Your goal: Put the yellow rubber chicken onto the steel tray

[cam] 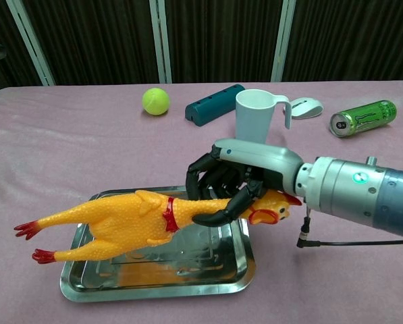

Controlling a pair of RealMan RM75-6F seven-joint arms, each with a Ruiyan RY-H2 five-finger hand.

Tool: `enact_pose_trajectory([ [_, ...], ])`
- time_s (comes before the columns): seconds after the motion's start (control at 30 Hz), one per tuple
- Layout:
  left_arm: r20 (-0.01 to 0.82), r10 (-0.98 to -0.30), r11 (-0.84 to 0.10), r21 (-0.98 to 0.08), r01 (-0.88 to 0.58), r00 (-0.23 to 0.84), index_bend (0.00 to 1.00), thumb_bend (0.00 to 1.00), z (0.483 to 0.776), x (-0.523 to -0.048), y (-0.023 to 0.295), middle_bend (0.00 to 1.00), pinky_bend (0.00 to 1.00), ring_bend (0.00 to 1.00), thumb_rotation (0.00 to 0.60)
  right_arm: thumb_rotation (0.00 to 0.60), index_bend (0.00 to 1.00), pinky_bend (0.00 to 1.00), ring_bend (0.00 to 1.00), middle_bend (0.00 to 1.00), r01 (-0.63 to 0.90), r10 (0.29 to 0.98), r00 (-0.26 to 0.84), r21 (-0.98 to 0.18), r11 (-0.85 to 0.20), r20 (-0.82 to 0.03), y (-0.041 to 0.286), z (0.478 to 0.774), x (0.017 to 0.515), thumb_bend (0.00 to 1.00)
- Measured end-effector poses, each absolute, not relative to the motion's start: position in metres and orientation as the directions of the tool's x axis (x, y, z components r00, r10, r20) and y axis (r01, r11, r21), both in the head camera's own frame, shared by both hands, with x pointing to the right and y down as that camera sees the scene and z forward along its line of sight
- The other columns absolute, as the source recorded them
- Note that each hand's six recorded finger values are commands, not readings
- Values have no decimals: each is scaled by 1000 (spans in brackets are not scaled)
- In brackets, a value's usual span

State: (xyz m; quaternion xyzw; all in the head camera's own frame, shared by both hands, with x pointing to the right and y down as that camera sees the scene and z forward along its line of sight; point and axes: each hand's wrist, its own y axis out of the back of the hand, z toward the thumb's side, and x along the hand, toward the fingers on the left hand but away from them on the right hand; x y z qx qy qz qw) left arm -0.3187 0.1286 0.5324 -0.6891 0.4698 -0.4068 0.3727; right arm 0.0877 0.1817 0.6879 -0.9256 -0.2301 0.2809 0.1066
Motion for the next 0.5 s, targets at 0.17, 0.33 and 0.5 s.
enact_pose_trajectory([
  [0.17,234,-947,-298,-892,-339,218,0,0,538,-322,128,134,342,139,539,600,803,775,628,715,388,498,729,-316,-866,-470,177,692,80,814],
  [0.33,243,-948,-302,-890,-343,206,0,0,541,-325,126,128,336,138,539,600,413,524,405,495,380,496,726,-323,-867,-476,173,690,84,612],
  [0.5,242,-947,-304,-887,-347,210,0,0,540,-323,126,120,334,126,540,600,113,297,183,288,336,457,734,-316,-887,-503,177,688,89,343],
])
